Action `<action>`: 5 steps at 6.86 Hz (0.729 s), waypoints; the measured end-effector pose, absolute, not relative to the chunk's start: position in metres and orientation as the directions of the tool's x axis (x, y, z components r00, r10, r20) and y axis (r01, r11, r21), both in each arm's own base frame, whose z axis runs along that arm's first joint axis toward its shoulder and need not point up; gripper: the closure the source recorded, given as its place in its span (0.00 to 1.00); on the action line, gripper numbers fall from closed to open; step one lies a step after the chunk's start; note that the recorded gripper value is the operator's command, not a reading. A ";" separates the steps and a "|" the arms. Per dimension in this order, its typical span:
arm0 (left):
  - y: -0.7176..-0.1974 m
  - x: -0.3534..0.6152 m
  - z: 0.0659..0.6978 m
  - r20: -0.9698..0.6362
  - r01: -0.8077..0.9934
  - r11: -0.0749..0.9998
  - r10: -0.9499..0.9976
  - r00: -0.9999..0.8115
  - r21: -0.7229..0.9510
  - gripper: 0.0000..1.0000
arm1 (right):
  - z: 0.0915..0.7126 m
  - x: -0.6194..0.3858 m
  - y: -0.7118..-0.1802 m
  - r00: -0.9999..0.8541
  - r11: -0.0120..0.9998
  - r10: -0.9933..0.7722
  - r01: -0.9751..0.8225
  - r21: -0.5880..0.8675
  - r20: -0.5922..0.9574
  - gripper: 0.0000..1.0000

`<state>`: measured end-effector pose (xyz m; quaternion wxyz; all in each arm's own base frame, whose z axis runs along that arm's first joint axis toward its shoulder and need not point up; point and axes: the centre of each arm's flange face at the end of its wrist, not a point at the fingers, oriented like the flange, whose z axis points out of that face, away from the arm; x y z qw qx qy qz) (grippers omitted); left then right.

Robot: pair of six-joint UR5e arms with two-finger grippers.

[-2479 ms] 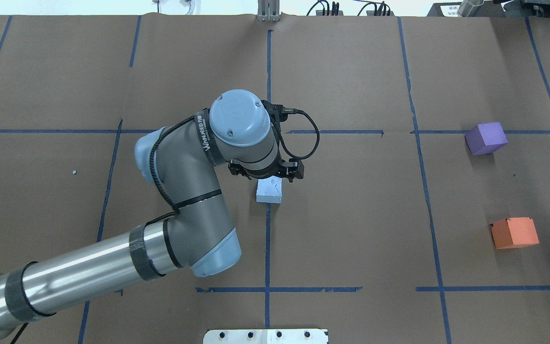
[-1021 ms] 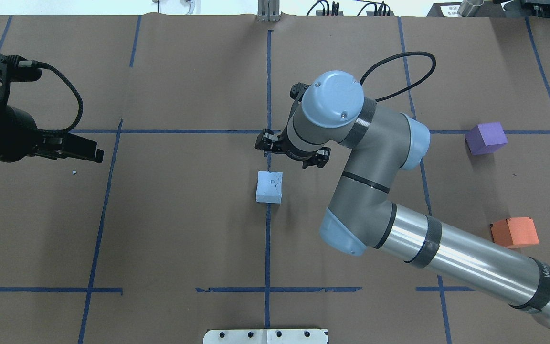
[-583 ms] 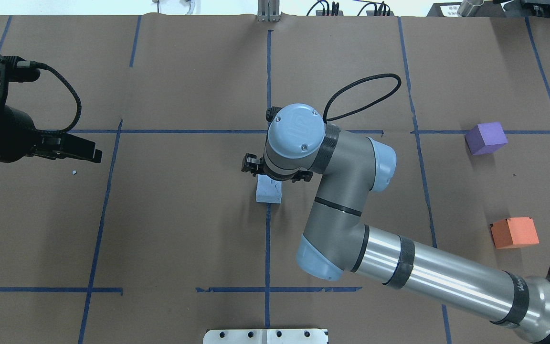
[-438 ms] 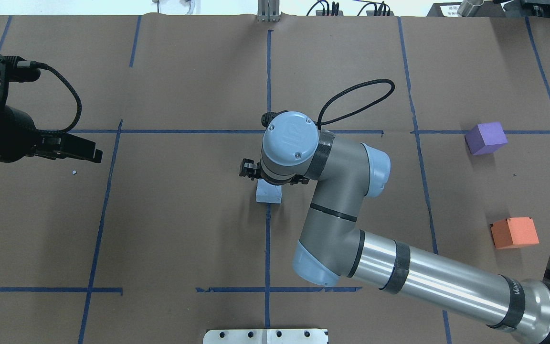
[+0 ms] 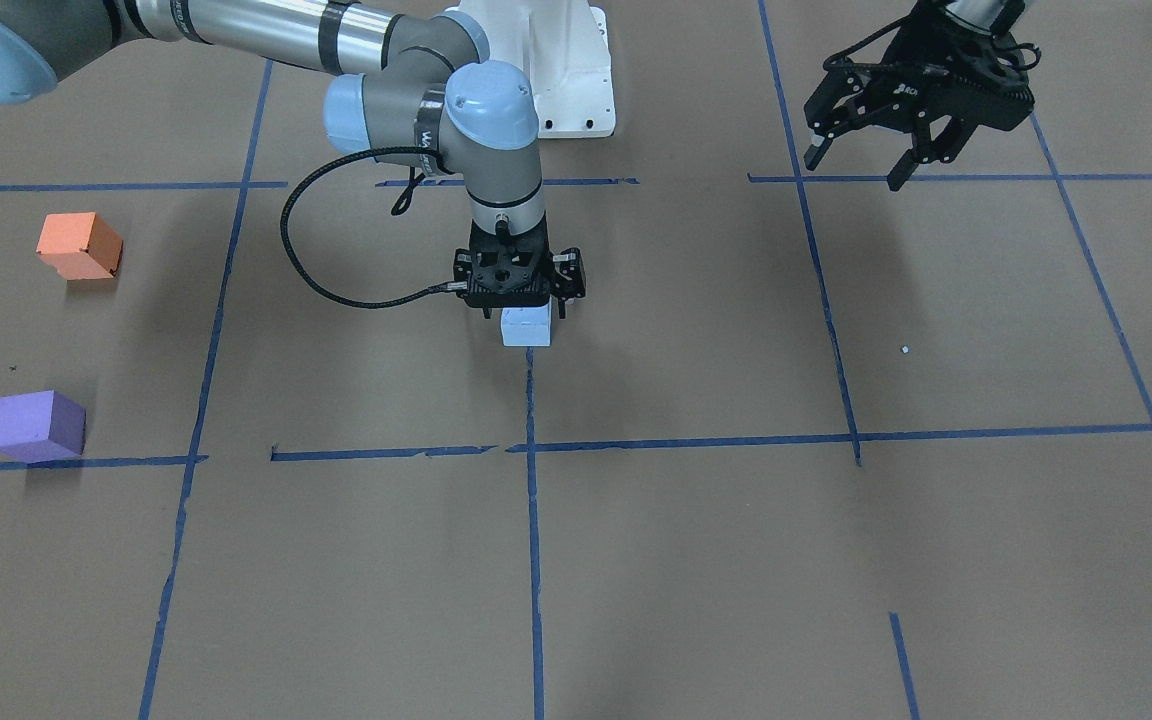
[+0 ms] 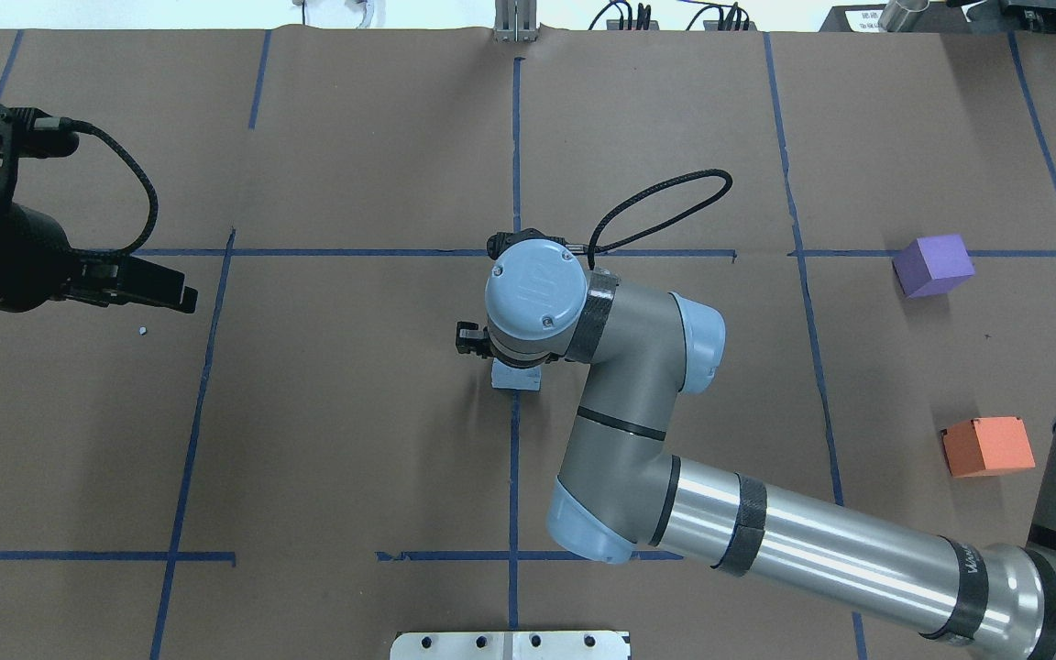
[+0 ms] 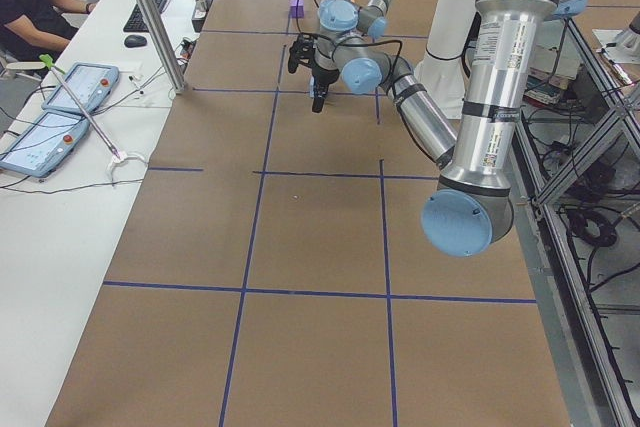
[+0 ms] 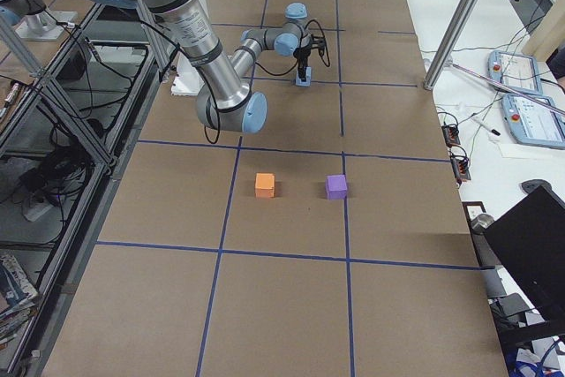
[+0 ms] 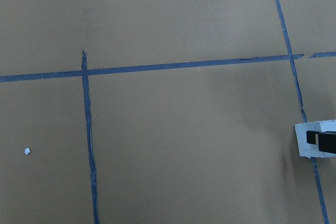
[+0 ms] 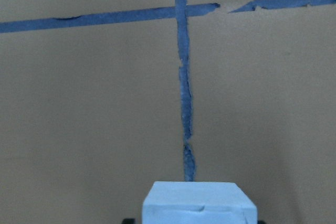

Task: Place blue block between orange and purple blocks
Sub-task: 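Carry the light blue cube with the right gripper between purple and orange cubes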

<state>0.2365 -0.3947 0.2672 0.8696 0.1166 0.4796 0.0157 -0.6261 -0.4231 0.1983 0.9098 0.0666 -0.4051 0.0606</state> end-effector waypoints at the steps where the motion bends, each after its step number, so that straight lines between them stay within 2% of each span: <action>1: -0.395 0.237 0.267 -0.830 0.084 0.972 0.139 0.540 0.217 0.00 | 0.199 -0.624 -0.424 0.666 0.984 0.039 -0.154 0.086 0.745 0.97; 3: -0.395 0.237 0.268 -0.830 0.085 0.973 0.137 0.540 0.216 0.00 | 0.229 -0.583 -0.426 0.668 0.984 0.014 -0.141 0.107 0.744 0.97; 5: -0.395 0.237 0.268 -0.831 0.087 0.973 0.133 0.541 0.212 0.00 | 0.296 -0.475 -0.425 0.681 0.984 -0.069 -0.076 0.164 0.729 0.96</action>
